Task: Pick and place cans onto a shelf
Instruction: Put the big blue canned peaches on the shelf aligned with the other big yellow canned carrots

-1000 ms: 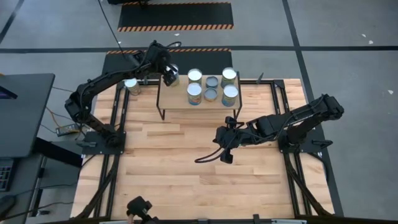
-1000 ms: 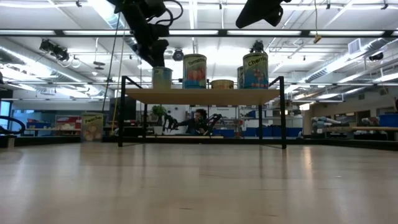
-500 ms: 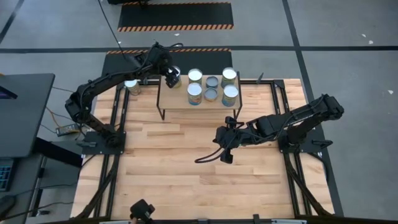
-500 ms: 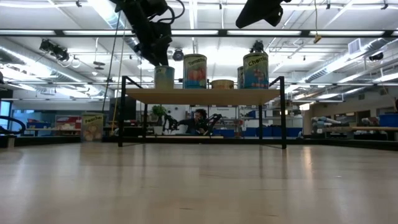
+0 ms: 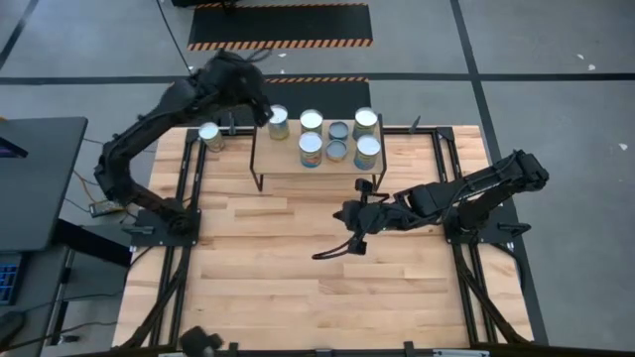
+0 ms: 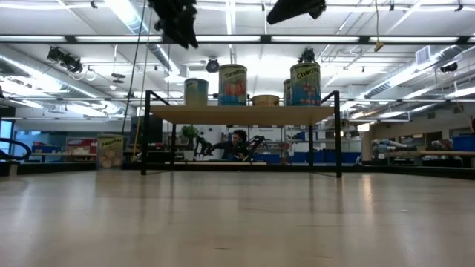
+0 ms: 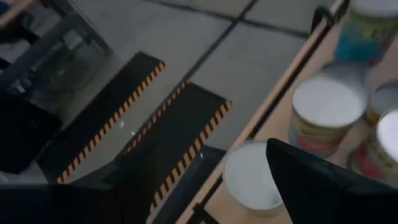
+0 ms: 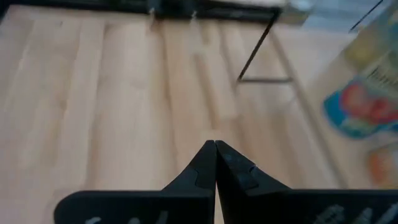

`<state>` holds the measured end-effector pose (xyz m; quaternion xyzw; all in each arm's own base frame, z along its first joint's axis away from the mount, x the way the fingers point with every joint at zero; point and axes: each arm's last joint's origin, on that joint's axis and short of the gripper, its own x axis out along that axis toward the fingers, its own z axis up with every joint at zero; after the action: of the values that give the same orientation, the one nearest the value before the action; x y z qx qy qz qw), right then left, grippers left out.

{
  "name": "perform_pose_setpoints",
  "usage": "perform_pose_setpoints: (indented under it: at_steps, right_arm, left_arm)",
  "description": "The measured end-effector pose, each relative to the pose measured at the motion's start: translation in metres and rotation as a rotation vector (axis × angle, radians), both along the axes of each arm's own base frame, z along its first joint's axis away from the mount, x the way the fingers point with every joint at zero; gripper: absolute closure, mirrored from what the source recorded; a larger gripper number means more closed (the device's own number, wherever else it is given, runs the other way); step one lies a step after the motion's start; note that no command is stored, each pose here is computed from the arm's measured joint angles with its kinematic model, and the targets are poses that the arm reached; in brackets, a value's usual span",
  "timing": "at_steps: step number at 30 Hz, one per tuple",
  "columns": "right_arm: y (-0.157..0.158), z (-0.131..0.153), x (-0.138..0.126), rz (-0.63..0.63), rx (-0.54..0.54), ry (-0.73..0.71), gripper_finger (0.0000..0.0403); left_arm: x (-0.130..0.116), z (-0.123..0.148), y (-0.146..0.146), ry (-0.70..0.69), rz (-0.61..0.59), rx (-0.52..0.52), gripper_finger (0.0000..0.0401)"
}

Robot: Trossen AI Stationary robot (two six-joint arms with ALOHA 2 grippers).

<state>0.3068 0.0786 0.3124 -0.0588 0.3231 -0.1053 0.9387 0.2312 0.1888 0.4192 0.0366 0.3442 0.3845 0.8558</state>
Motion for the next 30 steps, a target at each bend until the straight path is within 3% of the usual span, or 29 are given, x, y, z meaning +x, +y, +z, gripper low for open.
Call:
perform_pose_setpoints:
  at_steps: [3, 8, 11, 16, 22, 26, 30]
  right_arm:
    - [-0.006, 0.003, 0.002, -0.079, -0.105, -0.038, 0.0393]
    - [-0.032, 0.010, -0.003, -0.350, -0.319, -0.057, 0.0395]
    - [-0.054, 0.015, -0.002, -0.413, -0.365, -0.022, 0.0398]
    - [-0.082, 0.037, 0.002, -0.420, -0.336, -0.022, 0.0397]
    - [-0.094, 0.046, 0.002, -0.329, -0.321, 0.010, 0.0395]
    - [-0.091, 0.039, -0.003, -0.313, -0.314, 0.080, 0.0395]
    - [-0.067, 0.030, -0.005, -0.245, -0.293, 0.102, 0.0395]
  left_arm:
    - [-0.016, 0.014, -0.007, -0.044, 0.024, 0.015, 0.0109]
    - [-0.035, 0.019, -0.023, -0.085, 0.016, 0.007, 0.0109]
    - [-0.044, 0.017, -0.031, -0.098, -0.007, 0.000, 0.0109]
    - [-0.061, 0.008, -0.027, -0.032, 0.105, -0.024, 0.0109]
    - [-0.087, -0.001, -0.007, -0.012, 0.312, -0.083, 0.0109]
    - [-0.102, -0.018, 0.007, 0.007, 0.432, -0.125, 0.0109]
    - [-0.112, -0.050, 0.021, 0.033, 0.535, -0.220, 0.0109]
